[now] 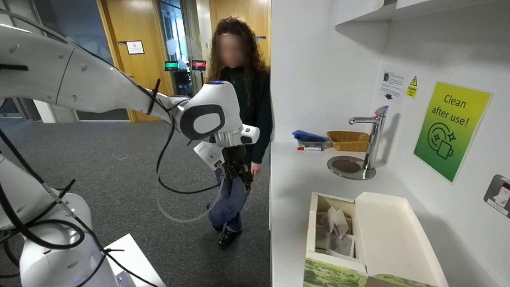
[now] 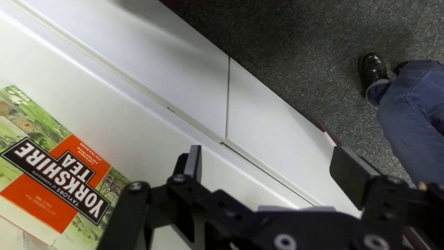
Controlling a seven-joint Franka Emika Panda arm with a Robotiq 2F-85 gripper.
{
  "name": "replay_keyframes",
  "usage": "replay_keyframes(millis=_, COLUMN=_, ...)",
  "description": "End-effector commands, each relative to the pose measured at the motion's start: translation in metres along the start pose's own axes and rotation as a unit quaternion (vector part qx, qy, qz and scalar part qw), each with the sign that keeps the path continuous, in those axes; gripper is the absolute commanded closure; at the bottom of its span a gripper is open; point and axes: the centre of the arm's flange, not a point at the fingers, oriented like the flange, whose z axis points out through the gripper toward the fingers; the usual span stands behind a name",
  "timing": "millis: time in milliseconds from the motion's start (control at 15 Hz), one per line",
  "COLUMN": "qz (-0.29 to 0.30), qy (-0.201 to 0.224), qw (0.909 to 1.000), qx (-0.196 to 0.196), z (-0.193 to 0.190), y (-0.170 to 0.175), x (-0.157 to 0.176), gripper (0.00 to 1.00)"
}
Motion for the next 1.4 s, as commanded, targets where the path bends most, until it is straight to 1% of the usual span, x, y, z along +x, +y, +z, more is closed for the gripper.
replay_keyframes(millis=0, qz=0.029, qy=0.013, qw=0.9994, qx=0.013, z=-0.017, y=0.011, x=0.013, gripper=0.00)
replay_keyframes(millis=67, qz=0.050, qy=0.018, qw=0.9986, qx=0.003, z=-0.019, y=0.015, x=0.015, gripper=0.00)
replay_keyframes(millis=133, qz=0.064, qy=0.020, qw=0.9978, qx=0.001, z=-0.021, y=0.019, x=0.016, gripper=0.00)
replay_keyframes(millis=400, qz=0.101, qy=0.021, qw=0.9946, qx=0.008, z=-0.025, y=0.032, x=0.021, gripper=0.00)
replay_keyframes(millis=667, qz=0.125, qy=0.009, qw=0.9920, qx=0.013, z=-0.020, y=0.047, x=0.027, gripper=0.00)
replay_keyframes(millis=800, qz=0.132, qy=-0.001, qw=0.9910, qx=0.026, z=-0.017, y=0.055, x=0.031, gripper=0.00)
replay_keyframes(millis=1000, qz=0.143, qy=-0.013, qw=0.9890, qx=0.035, z=-0.007, y=0.056, x=0.038, gripper=0.00)
replay_keyframes(millis=1333, qz=0.163, qy=-0.023, qw=0.9859, qx=0.029, z=-0.002, y=0.072, x=0.054, gripper=0.00)
